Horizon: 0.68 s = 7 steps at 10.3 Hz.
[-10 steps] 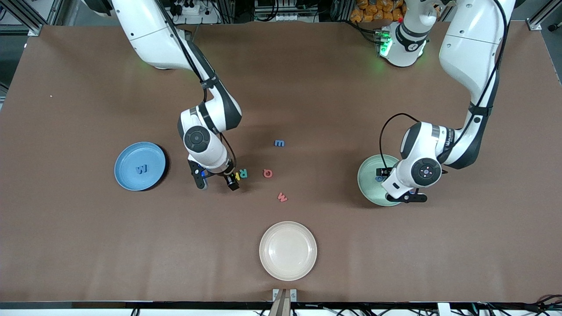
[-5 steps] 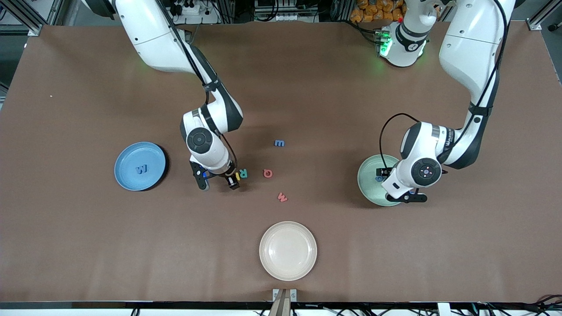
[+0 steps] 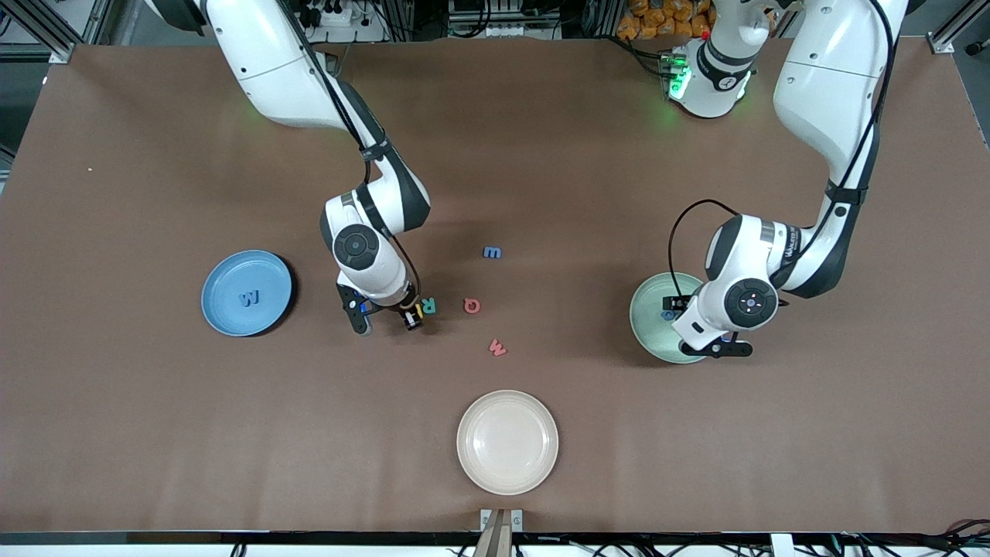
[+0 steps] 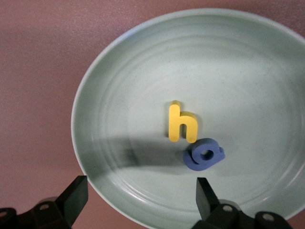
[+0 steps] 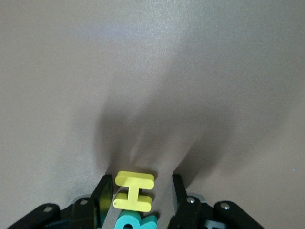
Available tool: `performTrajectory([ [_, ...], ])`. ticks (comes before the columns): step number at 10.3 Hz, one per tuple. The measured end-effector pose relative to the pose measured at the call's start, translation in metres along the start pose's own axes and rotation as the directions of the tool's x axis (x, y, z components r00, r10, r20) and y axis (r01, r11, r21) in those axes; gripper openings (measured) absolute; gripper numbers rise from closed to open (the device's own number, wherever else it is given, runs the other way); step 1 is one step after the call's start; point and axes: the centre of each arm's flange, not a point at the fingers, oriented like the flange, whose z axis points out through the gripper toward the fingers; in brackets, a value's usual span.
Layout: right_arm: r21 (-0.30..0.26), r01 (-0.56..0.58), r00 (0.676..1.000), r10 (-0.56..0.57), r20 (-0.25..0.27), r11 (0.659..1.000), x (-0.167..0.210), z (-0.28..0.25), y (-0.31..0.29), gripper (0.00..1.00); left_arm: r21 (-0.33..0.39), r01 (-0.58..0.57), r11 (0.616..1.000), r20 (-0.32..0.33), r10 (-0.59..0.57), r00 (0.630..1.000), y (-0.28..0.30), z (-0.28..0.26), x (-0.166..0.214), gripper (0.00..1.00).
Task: Sort uppercase to blue plate, lowercase to green plate
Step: 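Close the right gripper on the yellow H and lift it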
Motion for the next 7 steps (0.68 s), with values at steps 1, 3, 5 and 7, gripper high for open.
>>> performTrajectory([
  [1,-0.001,0.001,1.0,-0.001,0.0,1.0,-0.0002,-0.0006,-0.0002,0.5,0.0,0.0,1.0,0.0,0.0,1.0,0.0,0.0,0.0,1.0],
  [3,-0.004,0.01,1.0,-0.01,-0.006,1.0,-0.0005,-0.0015,-0.0003,0.42,0.0,0.0,1.0,0.0,0.0,1.0,0.0,0.0,0.0,1.0],
  [5,-0.005,0.02,1.0,-0.02,-0.011,1.0,-0.0015,-0.0022,-0.0003,0.35,0.0,0.0,1.0,0.0,0.0,1.0,0.0,0.0,0.0,1.0],
  [7,-0.006,0.034,0.999,-0.035,-0.012,0.999,-0.0019,-0.0022,-0.0003,0.35,0.0,0.0,1.0,0.0,0.0,1.0,0.0,-0.0001,0.0001,1.0],
])
